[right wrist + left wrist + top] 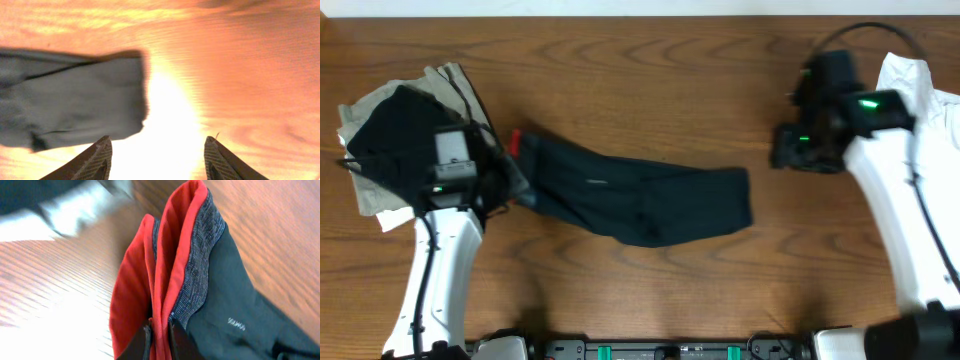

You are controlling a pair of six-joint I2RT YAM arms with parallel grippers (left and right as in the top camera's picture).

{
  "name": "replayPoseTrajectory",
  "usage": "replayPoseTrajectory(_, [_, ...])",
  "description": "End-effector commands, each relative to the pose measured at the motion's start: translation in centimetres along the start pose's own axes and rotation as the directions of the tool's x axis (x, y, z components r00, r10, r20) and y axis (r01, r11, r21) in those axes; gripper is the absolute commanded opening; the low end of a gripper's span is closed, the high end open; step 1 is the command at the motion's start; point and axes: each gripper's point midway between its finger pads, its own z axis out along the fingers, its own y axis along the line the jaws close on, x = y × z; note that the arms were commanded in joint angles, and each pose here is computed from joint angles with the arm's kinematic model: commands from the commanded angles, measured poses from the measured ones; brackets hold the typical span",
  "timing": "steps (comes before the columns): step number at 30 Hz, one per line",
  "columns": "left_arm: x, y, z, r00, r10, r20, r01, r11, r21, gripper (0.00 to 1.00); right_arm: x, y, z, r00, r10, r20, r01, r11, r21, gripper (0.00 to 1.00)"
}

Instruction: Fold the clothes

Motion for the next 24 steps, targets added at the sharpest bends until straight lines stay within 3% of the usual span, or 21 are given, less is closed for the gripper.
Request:
replayPoseTrajectory(1, [-2.8, 1.9, -1.4, 0.996, 0.009, 0.085, -0.003, 0.997, -0.073, 0.06, 0.0, -2.8, -1.5, 0.999, 0.029, 0.023, -0.030, 0.999, 0.030, 0.57])
replayPoseTrajectory(13, [-2.5, 1.6, -1.5, 0.998, -0.002, 0.058, 0.004, 0.999, -0.032, 0.06, 0.9, -5.7, -2.2, 0.995, 0.097, -0.002, -0.097, 0.994, 0.052, 0.57])
replayPoseTrajectory(19, [-2.4, -2.8, -1.9, 0.986, 0.151, 0.067, -0.160, 0.975, 0.152, 0.06, 1.0, -5.7, -2.2, 0.995, 0.096, -0.004, -0.096, 0.994, 0.052, 0.57])
replayPoseTrajectory(24, [-2.8, -6.7, -3.4, 0.951, 0.287, 0.115, -0.306, 0.929, 0.210, 0.06, 1.1, -5.7, -2.2, 0.995, 0.097, -0.007, -0.096, 0.994, 0.052, 0.57])
